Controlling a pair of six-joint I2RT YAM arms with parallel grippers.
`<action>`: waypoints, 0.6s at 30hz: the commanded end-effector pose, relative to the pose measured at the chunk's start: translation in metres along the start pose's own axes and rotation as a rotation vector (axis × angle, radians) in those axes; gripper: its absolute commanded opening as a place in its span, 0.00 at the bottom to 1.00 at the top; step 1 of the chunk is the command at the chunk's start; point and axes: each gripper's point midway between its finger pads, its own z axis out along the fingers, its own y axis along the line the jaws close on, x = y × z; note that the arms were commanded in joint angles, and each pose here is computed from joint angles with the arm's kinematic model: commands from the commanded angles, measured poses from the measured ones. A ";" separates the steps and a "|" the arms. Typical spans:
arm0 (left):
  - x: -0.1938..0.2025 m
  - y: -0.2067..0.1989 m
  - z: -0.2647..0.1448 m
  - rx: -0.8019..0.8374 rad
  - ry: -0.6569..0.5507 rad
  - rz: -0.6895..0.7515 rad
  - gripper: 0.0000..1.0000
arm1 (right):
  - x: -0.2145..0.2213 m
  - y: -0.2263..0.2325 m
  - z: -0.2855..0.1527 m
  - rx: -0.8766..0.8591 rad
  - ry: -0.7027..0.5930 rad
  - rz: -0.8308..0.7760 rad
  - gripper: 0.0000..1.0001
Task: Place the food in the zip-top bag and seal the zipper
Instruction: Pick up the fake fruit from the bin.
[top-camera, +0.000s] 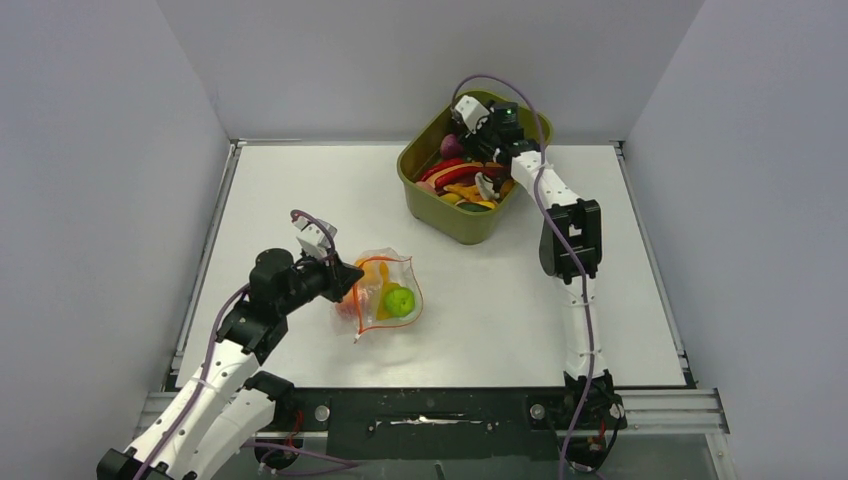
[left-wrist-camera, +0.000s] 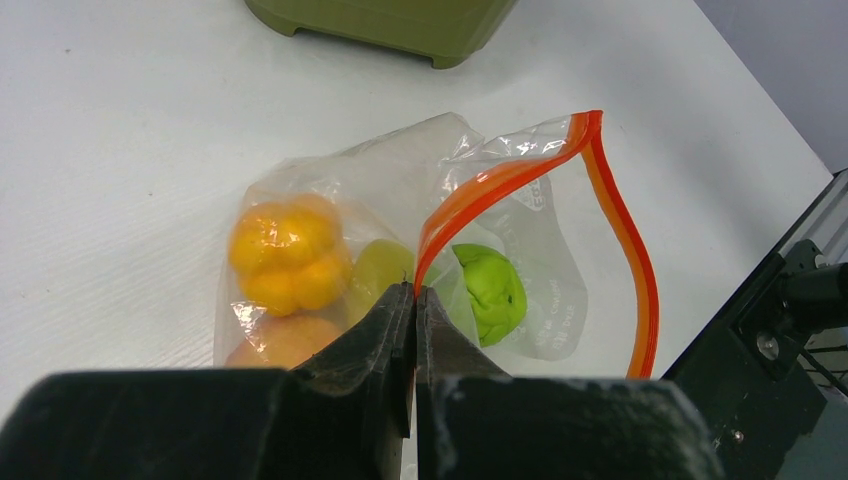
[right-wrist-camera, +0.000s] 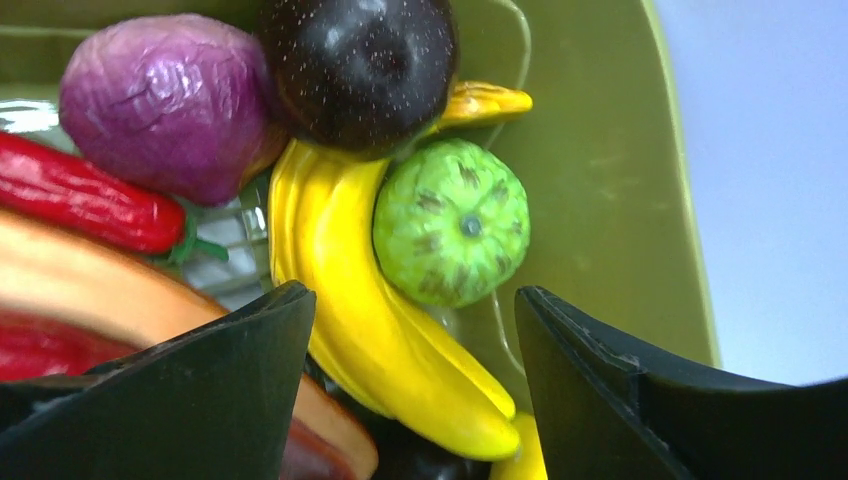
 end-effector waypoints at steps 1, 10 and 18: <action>-0.012 -0.002 0.000 0.002 -0.040 0.026 0.00 | -0.012 -0.016 0.012 0.017 -0.073 0.064 0.76; -0.009 -0.001 0.003 0.001 -0.028 0.024 0.00 | 0.031 0.020 0.037 -0.069 0.021 0.076 0.72; -0.008 0.002 0.005 -0.010 -0.022 0.022 0.00 | 0.050 0.043 0.038 -0.138 0.109 0.047 0.53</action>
